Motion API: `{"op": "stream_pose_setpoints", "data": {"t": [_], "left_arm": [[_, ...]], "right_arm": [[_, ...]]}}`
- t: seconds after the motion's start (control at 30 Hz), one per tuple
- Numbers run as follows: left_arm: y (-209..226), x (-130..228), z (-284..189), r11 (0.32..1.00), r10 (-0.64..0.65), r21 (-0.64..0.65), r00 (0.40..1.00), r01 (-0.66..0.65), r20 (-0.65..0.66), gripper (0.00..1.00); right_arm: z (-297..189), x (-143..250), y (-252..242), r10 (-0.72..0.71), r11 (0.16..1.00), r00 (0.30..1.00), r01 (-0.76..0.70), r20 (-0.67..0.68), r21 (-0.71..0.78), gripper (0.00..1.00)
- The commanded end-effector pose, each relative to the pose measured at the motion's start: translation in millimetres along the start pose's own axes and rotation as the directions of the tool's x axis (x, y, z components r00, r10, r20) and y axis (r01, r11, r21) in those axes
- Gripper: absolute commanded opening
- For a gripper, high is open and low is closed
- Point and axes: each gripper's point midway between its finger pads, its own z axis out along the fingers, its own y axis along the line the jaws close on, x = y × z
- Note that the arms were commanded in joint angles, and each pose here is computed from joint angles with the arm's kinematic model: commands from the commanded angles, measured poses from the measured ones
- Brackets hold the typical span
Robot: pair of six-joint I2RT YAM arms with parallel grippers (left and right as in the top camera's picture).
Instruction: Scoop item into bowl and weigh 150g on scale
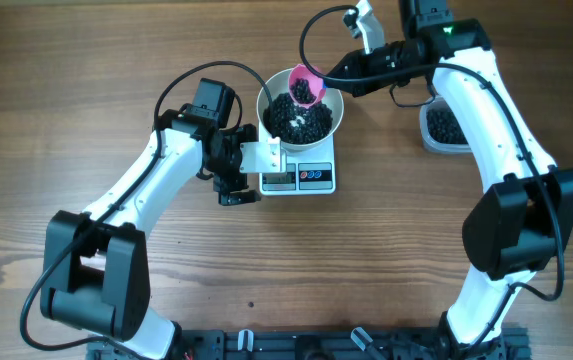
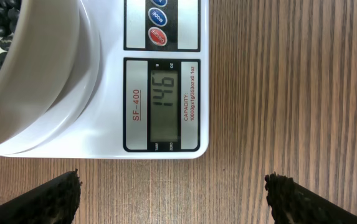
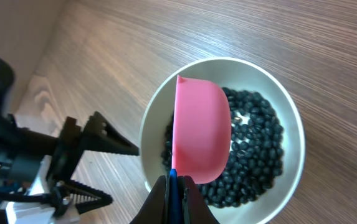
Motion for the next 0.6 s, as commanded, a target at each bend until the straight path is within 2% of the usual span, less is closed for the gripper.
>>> {"op": "stream_pose_setpoints", "data": {"t": [0.0,0.07,0.2,0.3,0.4,0.57], "left_arm": [[-4,1,4,1.0,0.009,0.021,1.0,-0.009,0.014,1.0],[-4,1,4,1.0,0.009,0.021,1.0,-0.009,0.014,1.0],[-4,1,4,1.0,0.009,0.021,1.0,-0.009,0.014,1.0],[-4,1,4,1.0,0.009,0.021,1.0,-0.009,0.014,1.0],[-4,1,4,1.0,0.009,0.021,1.0,-0.009,0.014,1.0],[-4,1,4,1.0,0.009,0.021,1.0,-0.009,0.014,1.0]], "right_arm": [[-14,-17,-2,0.09,0.995,0.994,-0.092,0.062,0.037,0.04],[-17,-22,-11,0.21,0.975,0.973,-0.216,0.095,0.06,0.04],[-16,-20,-12,0.229,0.97,0.969,-0.235,0.089,0.064,0.04],[-13,1,-9,0.047,0.995,0.999,-0.046,-0.008,0.089,0.04],[-7,15,-19,-0.073,0.975,0.992,0.092,-0.1,0.202,0.04],[-14,-12,-6,-0.184,0.959,0.982,0.19,-0.046,0.209,0.04]]}}
